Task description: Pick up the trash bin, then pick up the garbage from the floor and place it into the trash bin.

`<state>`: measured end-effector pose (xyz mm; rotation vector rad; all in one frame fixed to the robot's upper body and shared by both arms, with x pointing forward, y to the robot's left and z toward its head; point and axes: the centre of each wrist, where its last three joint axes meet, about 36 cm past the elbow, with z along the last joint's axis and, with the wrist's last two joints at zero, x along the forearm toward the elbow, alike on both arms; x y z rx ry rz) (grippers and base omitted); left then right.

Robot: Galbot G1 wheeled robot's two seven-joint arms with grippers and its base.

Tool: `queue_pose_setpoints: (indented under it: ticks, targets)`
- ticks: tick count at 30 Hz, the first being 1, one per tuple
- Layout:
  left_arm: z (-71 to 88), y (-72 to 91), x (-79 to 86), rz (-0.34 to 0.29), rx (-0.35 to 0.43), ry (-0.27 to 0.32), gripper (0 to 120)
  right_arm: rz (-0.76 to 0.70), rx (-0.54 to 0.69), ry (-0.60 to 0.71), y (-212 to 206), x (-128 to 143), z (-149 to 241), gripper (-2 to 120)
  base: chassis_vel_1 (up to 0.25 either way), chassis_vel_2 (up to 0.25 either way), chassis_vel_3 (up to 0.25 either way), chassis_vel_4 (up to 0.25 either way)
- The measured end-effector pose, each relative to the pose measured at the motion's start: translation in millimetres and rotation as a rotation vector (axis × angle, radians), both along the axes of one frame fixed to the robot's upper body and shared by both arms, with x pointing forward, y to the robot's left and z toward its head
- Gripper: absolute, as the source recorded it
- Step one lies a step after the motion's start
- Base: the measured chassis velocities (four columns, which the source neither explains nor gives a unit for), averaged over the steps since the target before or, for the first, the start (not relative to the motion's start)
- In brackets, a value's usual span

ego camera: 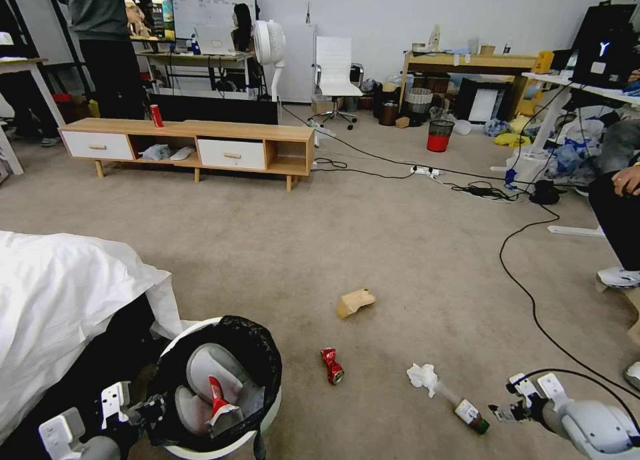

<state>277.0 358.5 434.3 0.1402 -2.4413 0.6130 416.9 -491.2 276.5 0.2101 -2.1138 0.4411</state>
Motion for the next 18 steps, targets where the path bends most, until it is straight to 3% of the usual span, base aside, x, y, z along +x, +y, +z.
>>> queue_pose_setpoints:
  ticks: [18]
  targets:
    - [-3.4, 2.5, 5.6, -0.001, -0.002, 0.004, 1, 0.030, -0.006, -0.010, 37.2, 15.0, -33.9, 100, 0.000, 0.000, 0.000, 0.000]
